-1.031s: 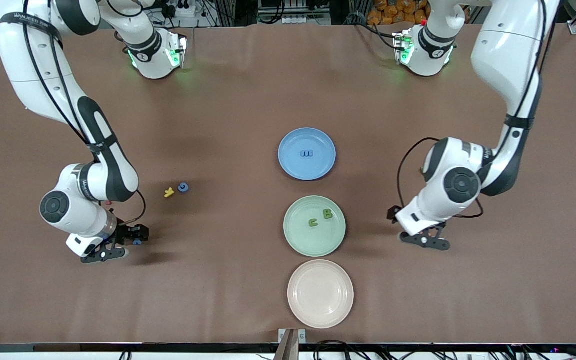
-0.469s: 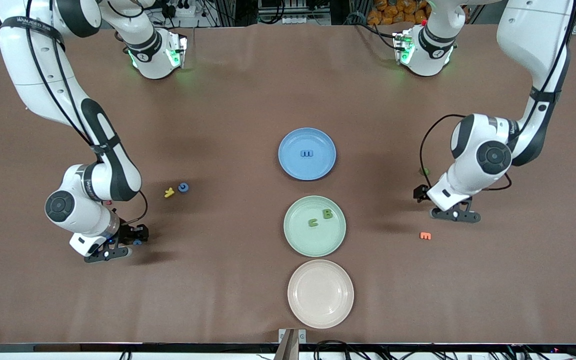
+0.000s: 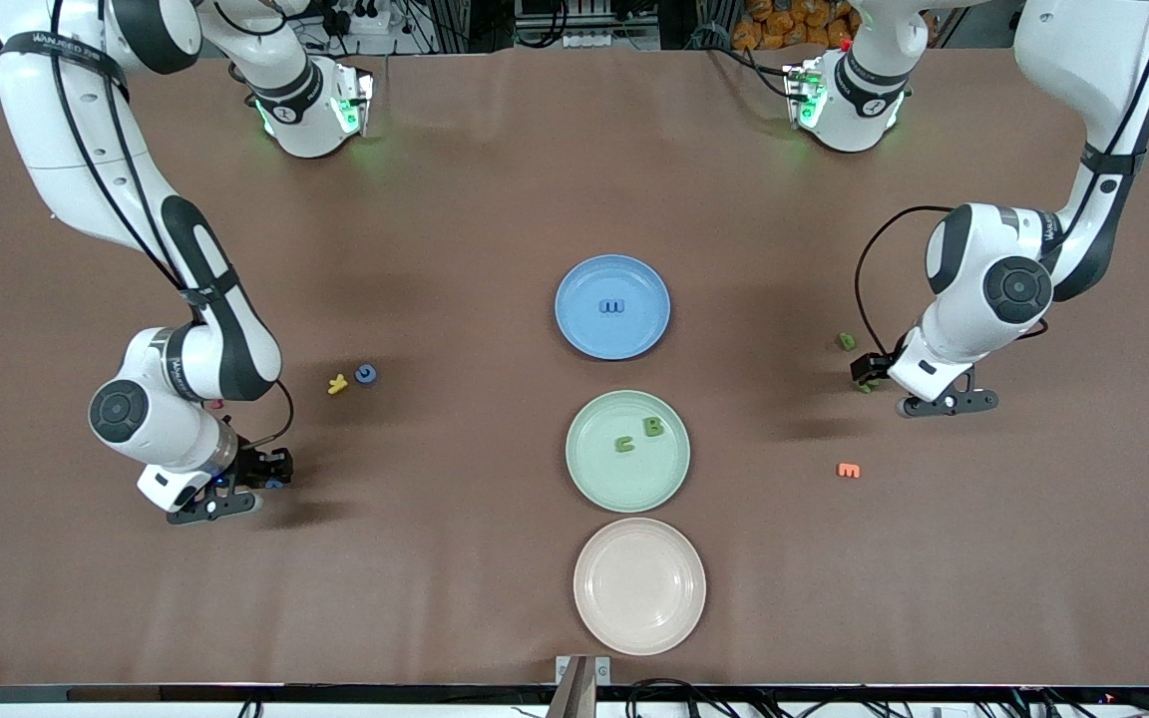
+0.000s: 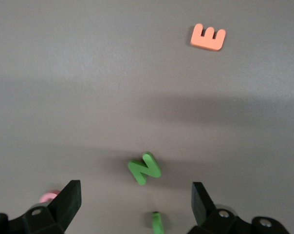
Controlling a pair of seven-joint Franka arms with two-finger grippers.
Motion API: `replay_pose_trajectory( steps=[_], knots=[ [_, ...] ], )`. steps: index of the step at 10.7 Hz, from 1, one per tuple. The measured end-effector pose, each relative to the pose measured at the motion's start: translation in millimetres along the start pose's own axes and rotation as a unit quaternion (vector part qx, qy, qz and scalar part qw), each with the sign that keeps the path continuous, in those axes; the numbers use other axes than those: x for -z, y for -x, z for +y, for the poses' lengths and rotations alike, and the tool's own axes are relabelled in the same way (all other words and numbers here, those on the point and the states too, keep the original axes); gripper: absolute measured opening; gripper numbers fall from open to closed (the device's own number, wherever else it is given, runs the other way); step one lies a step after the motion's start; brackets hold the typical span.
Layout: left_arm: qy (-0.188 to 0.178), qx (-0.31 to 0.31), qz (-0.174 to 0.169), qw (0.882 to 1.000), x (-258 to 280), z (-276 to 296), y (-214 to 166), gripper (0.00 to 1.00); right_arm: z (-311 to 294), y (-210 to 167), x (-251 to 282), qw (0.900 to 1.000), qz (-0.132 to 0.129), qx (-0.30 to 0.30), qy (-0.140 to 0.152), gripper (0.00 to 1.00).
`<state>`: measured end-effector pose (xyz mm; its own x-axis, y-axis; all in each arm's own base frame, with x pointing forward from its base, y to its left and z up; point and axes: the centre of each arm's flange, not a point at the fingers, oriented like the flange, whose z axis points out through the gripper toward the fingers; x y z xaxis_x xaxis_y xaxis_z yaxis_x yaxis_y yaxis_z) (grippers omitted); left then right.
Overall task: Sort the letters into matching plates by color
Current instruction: 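Lower the right gripper to the blue X while the left gripper reaches the N, then grasp the blue X with the right gripper and drop it in the blue plate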
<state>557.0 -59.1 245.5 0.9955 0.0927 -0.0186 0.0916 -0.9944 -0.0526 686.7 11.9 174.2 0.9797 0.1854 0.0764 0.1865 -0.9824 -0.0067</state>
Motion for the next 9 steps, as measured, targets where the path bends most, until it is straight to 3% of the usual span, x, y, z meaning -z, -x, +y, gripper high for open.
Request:
replay_pose_trajectory(
  steps=[3,5,9],
  knots=[
    [0.013,0.058,0.008,0.998,-18,24,15,1.00,0,-1,1,1.000,0.002,0.001,0.001,0.43],
    [0.016,0.102,0.004,0.995,-33,28,20,1.00,-1,-1,1,1.000,0.003,0.002,0.001,0.42],
    [0.014,0.147,-0.008,0.989,-46,24,22,1.00,-6,-2,2,1.000,0.006,0.006,0.002,0.33]
  ],
)
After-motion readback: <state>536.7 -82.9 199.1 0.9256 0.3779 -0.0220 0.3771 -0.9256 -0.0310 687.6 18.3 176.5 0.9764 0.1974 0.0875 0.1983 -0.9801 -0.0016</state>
